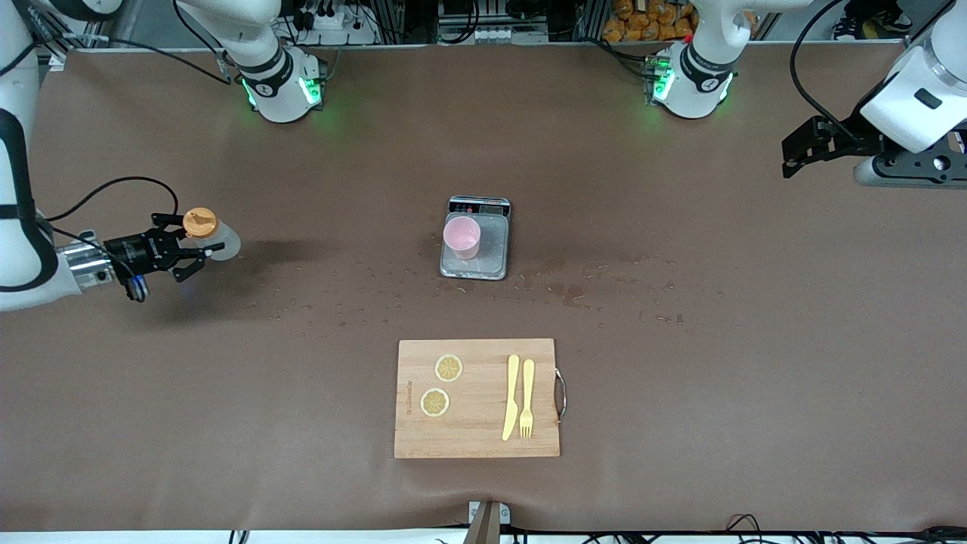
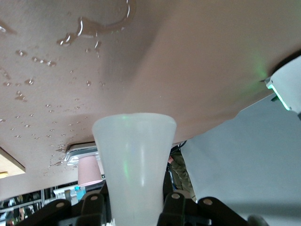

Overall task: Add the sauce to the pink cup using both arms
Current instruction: 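Lower the bottle upright onto the table and open the right gripper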

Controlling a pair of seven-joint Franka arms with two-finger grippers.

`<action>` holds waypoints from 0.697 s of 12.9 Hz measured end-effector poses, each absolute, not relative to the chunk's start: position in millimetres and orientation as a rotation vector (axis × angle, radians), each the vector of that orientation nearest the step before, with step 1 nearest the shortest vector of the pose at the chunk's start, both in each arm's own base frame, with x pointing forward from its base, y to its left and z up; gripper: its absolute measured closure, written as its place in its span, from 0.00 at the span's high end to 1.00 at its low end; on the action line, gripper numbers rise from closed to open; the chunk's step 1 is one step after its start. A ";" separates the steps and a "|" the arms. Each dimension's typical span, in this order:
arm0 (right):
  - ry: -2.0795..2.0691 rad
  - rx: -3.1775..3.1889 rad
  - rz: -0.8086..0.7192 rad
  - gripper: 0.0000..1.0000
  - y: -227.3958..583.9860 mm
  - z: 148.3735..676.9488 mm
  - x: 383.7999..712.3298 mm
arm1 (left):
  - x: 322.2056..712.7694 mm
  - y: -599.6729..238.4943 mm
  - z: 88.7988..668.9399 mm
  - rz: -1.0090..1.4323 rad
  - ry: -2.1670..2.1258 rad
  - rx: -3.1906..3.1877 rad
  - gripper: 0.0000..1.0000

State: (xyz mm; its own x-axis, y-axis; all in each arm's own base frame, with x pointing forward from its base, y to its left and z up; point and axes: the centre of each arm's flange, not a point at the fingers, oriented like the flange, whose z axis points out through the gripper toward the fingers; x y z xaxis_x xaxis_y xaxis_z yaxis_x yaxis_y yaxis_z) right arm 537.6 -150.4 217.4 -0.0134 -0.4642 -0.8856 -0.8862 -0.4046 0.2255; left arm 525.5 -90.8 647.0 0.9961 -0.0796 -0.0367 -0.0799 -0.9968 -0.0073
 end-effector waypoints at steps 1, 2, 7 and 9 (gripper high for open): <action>1.365 -1.850 1.409 0.41 -155.3 200.2 532.3 | 525.5 -90.8 647.0 0.057 0.125 -3.130 1.00; 1.334 -1.838 1.419 0.41 -158.3 185.1 527.6 | 525.5 -90.8 647.0 0.057 0.125 -3.130 1.00; 1.244 -1.818 1.442 0.41 -157.3 145.7 518.4 | 525.7 -90.5 647.1 0.055 0.136 -3.130 1.00; 1.220 -1.825 1.430 0.42 -157.6 138.1 518.2 | 526.4 -88.2 647.3 0.052 0.132 -3.130 1.00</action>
State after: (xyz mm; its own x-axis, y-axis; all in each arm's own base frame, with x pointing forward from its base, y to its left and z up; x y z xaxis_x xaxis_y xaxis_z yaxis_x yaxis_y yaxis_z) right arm 518.2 -157.6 138.1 0.0391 -0.3333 -0.9420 -0.8778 -0.4619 0.1270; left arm 526.4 -88.2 647.3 0.9959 -0.0841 -0.0333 -0.0844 -0.9964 -0.0066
